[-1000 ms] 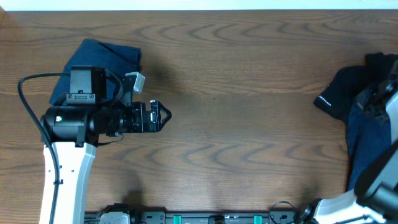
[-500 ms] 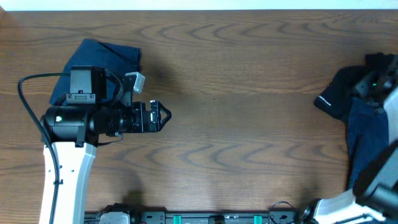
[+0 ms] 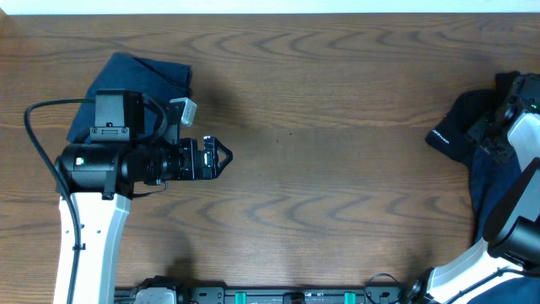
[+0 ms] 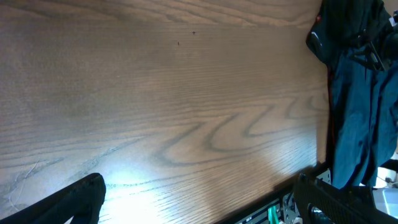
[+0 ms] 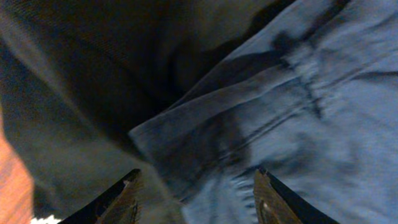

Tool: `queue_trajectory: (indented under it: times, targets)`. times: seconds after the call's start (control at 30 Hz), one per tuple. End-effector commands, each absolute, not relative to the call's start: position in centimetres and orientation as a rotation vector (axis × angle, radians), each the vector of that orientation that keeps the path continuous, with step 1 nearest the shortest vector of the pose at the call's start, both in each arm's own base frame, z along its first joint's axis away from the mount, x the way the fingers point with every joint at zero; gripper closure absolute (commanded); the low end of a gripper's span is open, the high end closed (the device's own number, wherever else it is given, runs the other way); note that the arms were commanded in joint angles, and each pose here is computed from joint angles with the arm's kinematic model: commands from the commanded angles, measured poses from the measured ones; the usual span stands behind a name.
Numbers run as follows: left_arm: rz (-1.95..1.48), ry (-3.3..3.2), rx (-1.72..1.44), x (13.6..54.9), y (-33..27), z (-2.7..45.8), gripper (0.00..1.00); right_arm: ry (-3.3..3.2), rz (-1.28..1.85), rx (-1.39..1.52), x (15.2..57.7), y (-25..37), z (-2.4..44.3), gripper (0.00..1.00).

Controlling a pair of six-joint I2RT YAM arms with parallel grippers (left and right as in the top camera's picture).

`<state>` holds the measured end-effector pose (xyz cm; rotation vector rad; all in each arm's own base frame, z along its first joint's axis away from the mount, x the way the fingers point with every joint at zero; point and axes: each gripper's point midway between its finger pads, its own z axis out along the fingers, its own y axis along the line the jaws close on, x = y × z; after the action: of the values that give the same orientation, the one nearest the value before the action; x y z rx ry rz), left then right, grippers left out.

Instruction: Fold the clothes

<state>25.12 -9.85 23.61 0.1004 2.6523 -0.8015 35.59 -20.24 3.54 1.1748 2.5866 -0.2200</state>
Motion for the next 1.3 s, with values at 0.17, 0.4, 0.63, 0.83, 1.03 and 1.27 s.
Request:
queue_trajectory:
  times: [0.17, 0.4, 0.63, 0.83, 1.03, 1.27]
  targets:
    - [-0.81, 2.631, 0.127, 25.3, -10.1, 24.3, 0.02, 2.587, -0.318, 1.176, 34.9, -20.9, 2.8, 0.5]
    - [-0.809, 2.63, 0.127, 25.3, -10.1, 24.3, 0.02, 2.578, -0.31, 1.173, 35.1, -21.0, 2.8, 0.53]
    - [-0.809, 2.631, 0.127, 25.3, -10.1, 24.3, 0.02, 2.58, -0.31, 1.174, 34.9, -20.9, 2.4, 0.54]
    - [-0.809, 2.631, 0.127, 25.3, -10.1, 24.3, 0.02, 2.577, -0.324, 1.175, 34.7, -21.0, 2.0, 0.88]
    - [-0.809, 2.631, 0.127, 25.3, -10.1, 24.3, 0.02, 2.516, -0.345, 1.207, 34.4, -21.7, 4.3, 0.99]
    - [-0.81, 2.631, 0.127, 25.3, -10.1, 24.3, 0.02, 2.377, -0.377, 1.329, 32.7, -22.5, 8.7, 0.99]
